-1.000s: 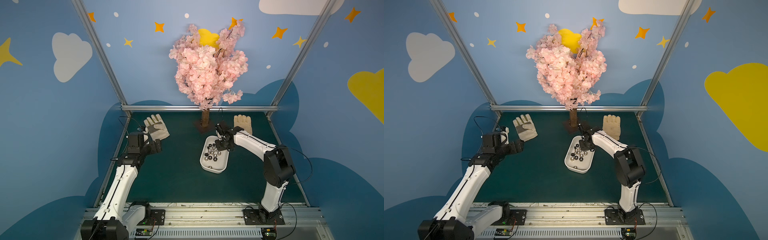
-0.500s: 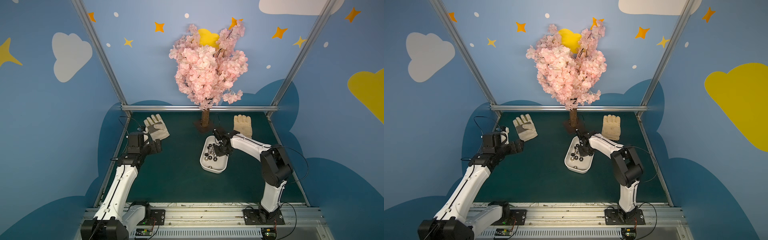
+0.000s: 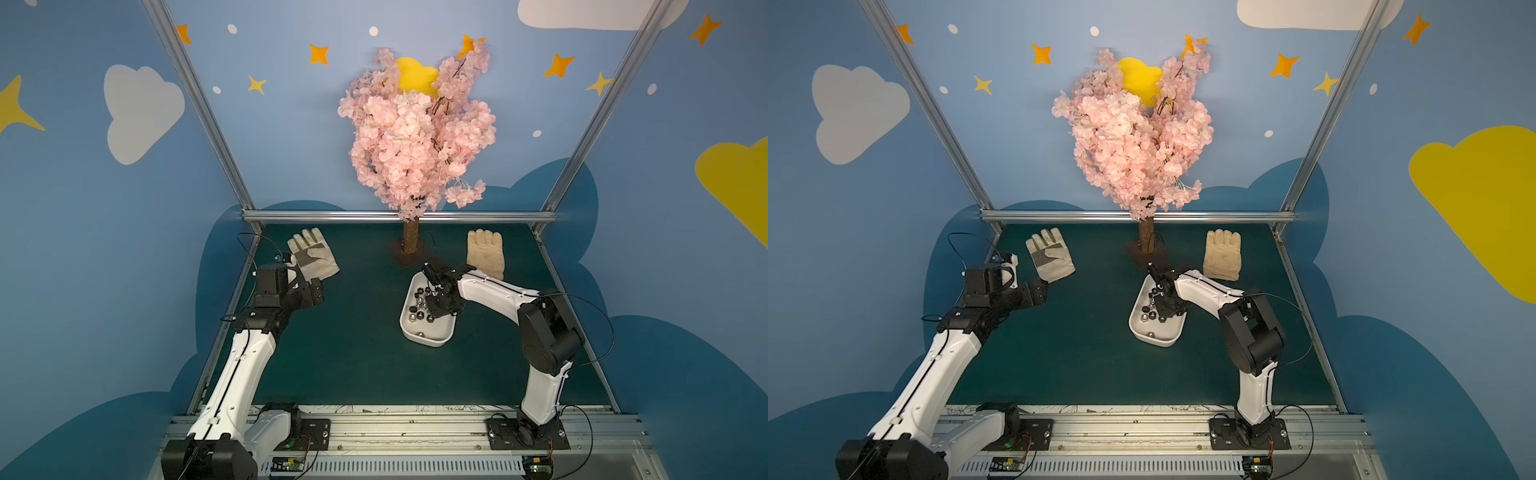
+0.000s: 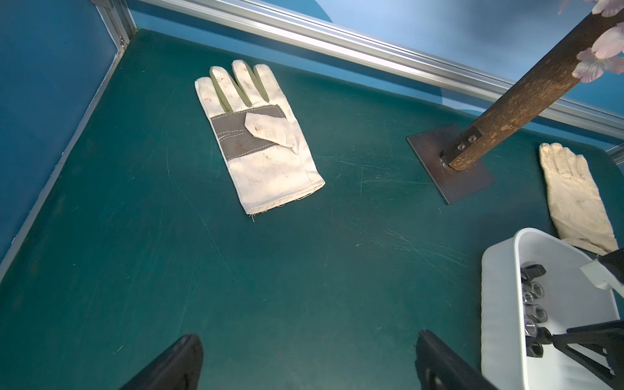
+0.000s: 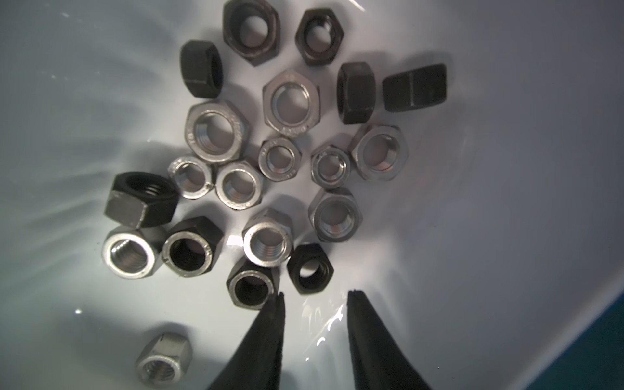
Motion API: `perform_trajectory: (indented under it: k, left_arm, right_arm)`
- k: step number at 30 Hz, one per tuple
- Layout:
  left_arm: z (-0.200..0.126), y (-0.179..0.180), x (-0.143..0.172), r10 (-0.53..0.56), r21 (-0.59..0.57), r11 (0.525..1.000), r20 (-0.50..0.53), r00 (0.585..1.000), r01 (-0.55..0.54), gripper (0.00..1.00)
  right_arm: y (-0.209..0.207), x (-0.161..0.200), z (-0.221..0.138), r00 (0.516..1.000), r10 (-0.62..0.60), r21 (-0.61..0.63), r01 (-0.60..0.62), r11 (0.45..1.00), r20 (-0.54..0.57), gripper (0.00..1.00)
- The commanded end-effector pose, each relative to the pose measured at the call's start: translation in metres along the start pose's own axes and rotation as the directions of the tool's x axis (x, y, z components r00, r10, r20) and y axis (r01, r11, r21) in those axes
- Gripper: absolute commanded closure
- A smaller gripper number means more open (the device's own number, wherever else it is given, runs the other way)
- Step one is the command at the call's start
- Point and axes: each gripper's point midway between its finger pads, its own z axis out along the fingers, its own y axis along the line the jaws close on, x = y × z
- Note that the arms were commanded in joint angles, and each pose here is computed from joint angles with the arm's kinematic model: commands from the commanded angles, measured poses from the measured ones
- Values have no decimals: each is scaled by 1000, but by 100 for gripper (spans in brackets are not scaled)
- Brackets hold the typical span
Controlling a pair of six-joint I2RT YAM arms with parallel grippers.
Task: Put the nuts on the desktop into the storage box
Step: Place the nut in the storage box, then reset both arms
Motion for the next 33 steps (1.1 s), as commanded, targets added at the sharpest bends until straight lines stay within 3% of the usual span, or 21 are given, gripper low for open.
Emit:
perform_trajectory:
  k: [1, 6, 13, 16, 22, 27, 30, 33]
  left_arm:
    - [3, 0, 5, -7, 5, 1000, -8, 1000, 7, 0]
    - [5, 0, 4, -7, 3, 1000, -9, 1000, 7, 0]
    - [4, 5, -1, -44, -26, 999, 8, 999, 44, 0]
    - [4, 4, -8, -64, -20, 998, 36, 997, 65, 0]
    - [27, 19, -9, -44, -72, 996, 134, 990, 54, 0]
    - [54, 49, -10, 17, -216, 976, 189, 982, 24, 0]
    - [74, 54, -11, 71, -228, 974, 227, 971, -18, 0]
    - [95, 59, -2, 102, -233, 971, 202, 974, -53, 0]
  right_arm:
    - [-3, 4, 4, 1000, 2, 20, -1, 1000, -25, 60]
    - [-6, -8, -14, 999, 4, 22, -5, 1000, 41, 57]
    - [-15, -47, -82, 964, 16, -17, -12, 1000, 266, 35]
    - [-31, -60, -116, 935, 38, -14, -35, 999, 352, 27]
    - [-78, -68, -161, 885, 95, -1, -106, 994, 455, 21]
    - [-122, -60, -171, 844, 200, -10, -225, 974, 498, 18]
    - [-143, -54, -167, 817, 250, -4, -291, 957, 520, 18]
    - [-159, -48, -159, 795, 294, -5, -344, 939, 531, 17]
